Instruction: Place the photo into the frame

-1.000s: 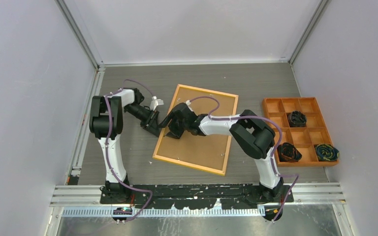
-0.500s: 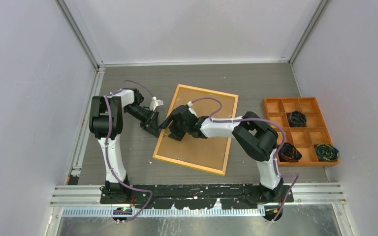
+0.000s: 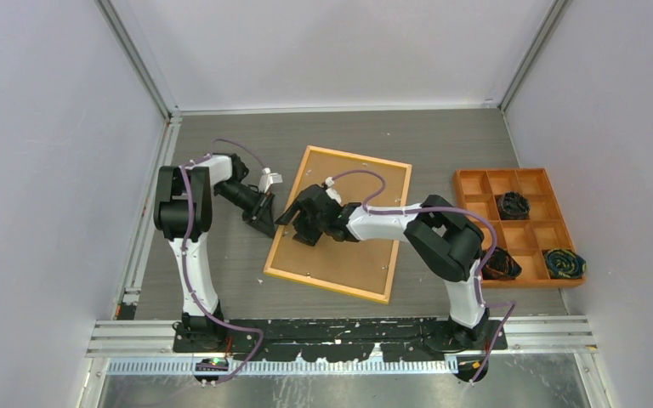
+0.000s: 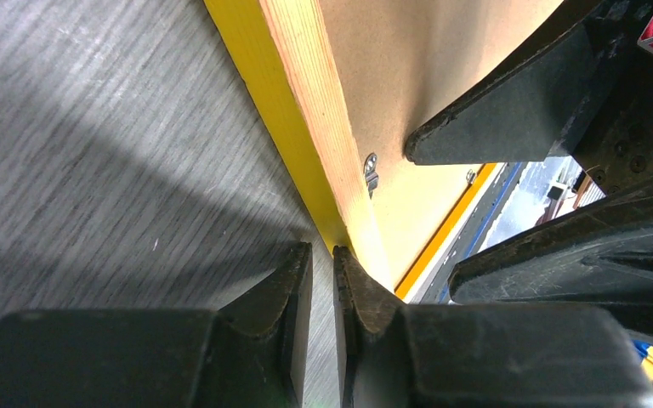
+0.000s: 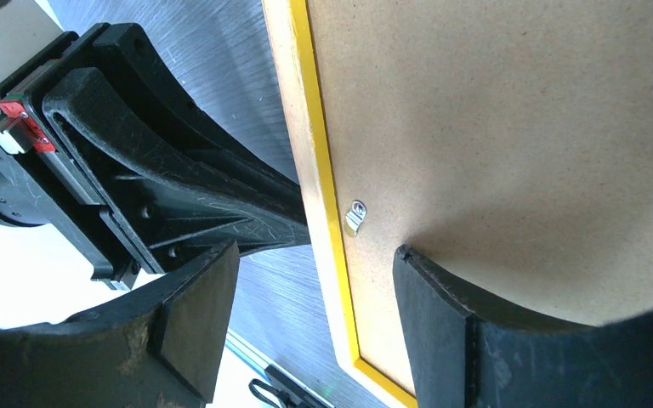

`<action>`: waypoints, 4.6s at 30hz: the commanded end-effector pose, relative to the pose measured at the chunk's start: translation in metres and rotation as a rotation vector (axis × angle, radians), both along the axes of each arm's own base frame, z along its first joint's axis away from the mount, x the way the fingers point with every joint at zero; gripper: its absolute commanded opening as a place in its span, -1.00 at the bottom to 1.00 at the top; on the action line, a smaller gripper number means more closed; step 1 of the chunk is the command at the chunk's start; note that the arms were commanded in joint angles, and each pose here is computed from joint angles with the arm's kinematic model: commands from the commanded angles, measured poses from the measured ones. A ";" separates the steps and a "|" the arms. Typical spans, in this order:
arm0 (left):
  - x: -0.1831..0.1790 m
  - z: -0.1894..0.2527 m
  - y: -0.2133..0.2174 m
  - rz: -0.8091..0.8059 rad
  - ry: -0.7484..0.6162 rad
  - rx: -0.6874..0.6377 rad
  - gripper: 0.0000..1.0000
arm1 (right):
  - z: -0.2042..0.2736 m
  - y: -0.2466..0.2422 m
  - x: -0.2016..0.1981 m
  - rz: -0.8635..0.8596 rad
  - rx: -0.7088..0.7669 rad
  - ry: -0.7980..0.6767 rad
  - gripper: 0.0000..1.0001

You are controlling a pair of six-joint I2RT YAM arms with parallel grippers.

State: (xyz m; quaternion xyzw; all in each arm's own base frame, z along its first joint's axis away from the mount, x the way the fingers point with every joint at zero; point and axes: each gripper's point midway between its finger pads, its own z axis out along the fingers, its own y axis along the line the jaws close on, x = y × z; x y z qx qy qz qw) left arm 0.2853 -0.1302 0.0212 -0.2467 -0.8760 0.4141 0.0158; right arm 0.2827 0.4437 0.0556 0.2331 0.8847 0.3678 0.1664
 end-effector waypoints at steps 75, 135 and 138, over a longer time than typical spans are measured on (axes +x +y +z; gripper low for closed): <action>0.027 0.050 0.000 0.009 -0.112 -0.108 -0.46 | 0.079 -0.052 0.093 -0.075 0.116 -0.172 0.36; 0.098 0.012 -0.038 0.086 -0.122 -0.090 -0.68 | -0.008 -0.044 0.226 -0.068 0.076 -0.059 0.14; 0.097 0.012 -0.038 0.083 -0.123 -0.090 -0.68 | -0.009 -0.040 0.224 -0.045 0.088 -0.054 0.12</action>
